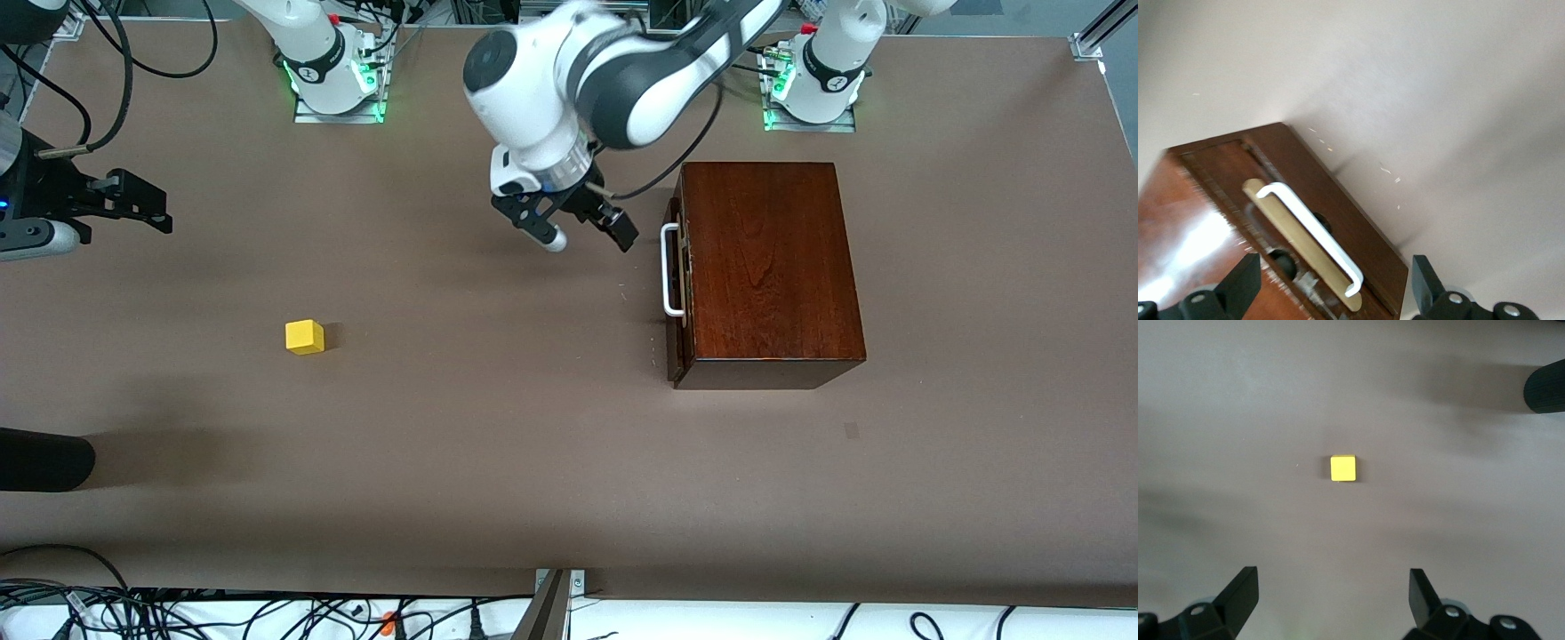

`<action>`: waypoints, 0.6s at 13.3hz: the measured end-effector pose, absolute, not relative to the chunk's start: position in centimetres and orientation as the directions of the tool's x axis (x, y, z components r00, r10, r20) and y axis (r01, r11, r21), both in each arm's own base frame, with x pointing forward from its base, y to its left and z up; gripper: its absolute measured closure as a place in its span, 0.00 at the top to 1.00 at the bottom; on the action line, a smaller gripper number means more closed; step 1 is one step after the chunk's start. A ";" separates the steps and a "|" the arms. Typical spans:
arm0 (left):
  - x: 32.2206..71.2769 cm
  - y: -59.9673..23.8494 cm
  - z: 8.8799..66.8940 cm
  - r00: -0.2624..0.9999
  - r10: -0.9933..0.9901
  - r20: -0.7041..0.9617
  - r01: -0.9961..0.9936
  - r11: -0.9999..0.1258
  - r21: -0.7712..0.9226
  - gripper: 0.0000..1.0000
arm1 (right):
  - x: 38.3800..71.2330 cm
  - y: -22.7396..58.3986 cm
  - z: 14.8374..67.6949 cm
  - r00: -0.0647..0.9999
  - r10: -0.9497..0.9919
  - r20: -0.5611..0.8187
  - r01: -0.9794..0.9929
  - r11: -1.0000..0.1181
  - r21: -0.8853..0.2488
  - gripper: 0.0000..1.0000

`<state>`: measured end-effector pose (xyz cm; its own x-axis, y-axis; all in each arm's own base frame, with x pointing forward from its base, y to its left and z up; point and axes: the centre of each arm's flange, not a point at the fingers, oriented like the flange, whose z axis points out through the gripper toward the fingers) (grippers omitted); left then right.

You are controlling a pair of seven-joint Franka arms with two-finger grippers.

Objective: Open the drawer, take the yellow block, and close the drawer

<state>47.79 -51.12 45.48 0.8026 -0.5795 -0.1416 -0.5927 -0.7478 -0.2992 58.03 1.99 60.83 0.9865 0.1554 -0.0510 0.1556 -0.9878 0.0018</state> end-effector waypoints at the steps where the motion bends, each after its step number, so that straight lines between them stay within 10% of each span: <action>1: 48.7 -49.4 48.5 0.844 -0.528 -0.098 -0.532 -0.799 -0.279 1.00 | 58.0 2.0 60.8 0.987 0.156 -0.051 0.156 -0.988 0.002 1.00; 8: 56.9 -29.8 60.1 0.993 -0.110 -0.048 -0.115 -0.987 -0.115 1.00 | 58.0 2.0 60.8 0.986 0.156 -0.051 0.157 -0.988 0.002 1.00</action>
